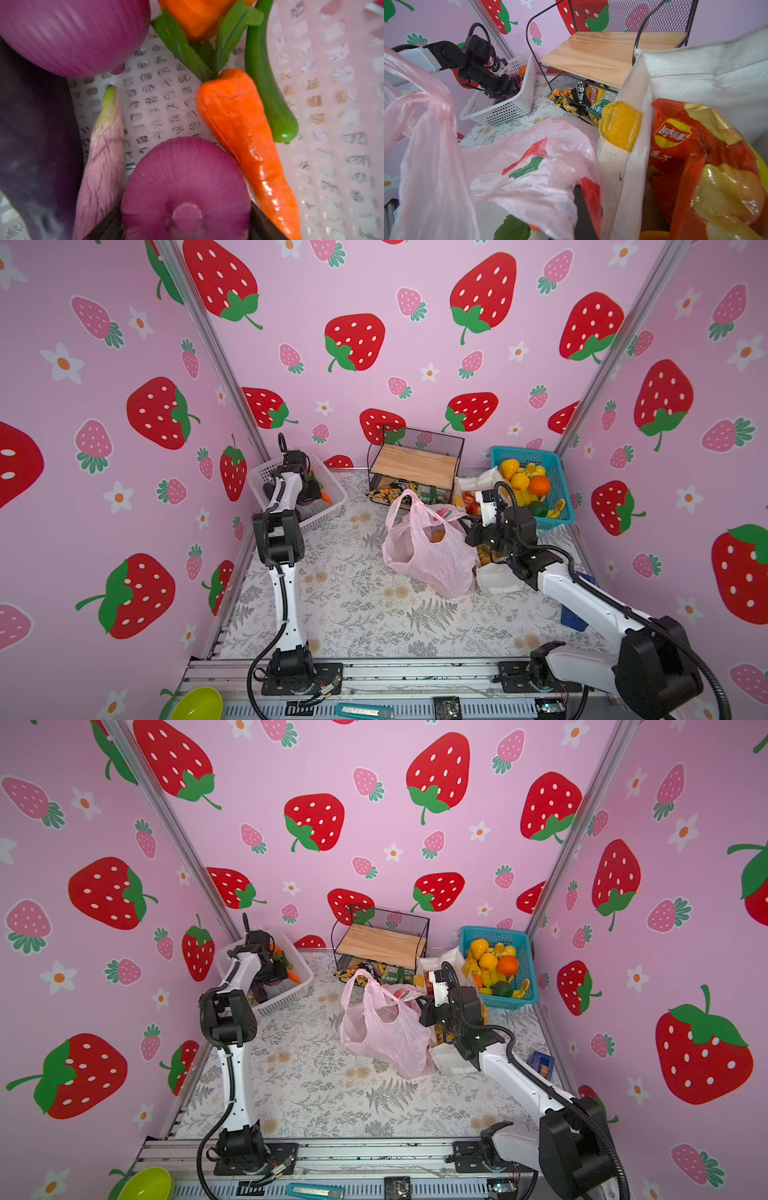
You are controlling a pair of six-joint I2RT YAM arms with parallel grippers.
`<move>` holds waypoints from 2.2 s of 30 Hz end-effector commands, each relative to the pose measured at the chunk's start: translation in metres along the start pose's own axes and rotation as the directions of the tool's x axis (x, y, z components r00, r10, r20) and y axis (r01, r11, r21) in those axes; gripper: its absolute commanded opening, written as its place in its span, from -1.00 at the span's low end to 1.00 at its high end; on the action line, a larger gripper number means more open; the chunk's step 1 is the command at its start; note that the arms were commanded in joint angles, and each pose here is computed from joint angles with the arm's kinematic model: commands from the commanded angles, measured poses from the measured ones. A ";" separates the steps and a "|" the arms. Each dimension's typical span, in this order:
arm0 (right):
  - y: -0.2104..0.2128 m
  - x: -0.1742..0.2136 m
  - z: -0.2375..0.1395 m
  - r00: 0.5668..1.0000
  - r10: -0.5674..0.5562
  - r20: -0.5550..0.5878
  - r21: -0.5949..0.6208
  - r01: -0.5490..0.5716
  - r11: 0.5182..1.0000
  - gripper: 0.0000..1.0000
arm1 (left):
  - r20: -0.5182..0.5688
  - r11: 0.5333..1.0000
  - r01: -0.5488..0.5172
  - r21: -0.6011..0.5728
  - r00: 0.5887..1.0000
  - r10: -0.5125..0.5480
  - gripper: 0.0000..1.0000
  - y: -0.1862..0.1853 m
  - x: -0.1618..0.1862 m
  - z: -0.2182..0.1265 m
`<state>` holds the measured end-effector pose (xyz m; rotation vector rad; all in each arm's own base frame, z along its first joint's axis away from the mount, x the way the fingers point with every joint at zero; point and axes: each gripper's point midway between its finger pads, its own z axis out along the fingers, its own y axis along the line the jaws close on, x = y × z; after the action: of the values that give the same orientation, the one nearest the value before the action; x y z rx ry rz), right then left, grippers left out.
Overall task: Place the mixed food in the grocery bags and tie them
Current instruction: 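Lower the left gripper into the basket and grasp the purple onion, then carry the purple onion with the left gripper toward the pink bag, then lower the onion into the pink bag and open the left gripper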
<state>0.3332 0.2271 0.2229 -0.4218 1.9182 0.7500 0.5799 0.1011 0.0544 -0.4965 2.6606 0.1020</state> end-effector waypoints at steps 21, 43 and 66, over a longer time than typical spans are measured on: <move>-0.002 -0.001 0.000 1.000 -0.002 0.010 0.004 0.002 1.000 -1.00 | 0.320 0.950 0.095 0.296 0.928 -0.192 0.09 -0.028 0.006 -0.208; -0.003 0.003 0.003 1.000 0.005 -0.001 0.001 -0.005 1.000 -1.00 | 0.626 0.560 -0.609 0.562 0.756 0.194 -0.15 -0.150 0.306 -0.346; -0.004 0.003 0.002 1.000 -0.006 -0.001 0.010 0.006 1.000 -1.00 | 0.514 0.357 -0.673 0.647 0.732 0.448 0.48 -0.278 0.304 -0.298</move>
<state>0.3343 0.2276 0.2186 -0.4221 1.9295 0.7480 0.3004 -0.2899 0.1685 0.7088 2.2430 -0.7373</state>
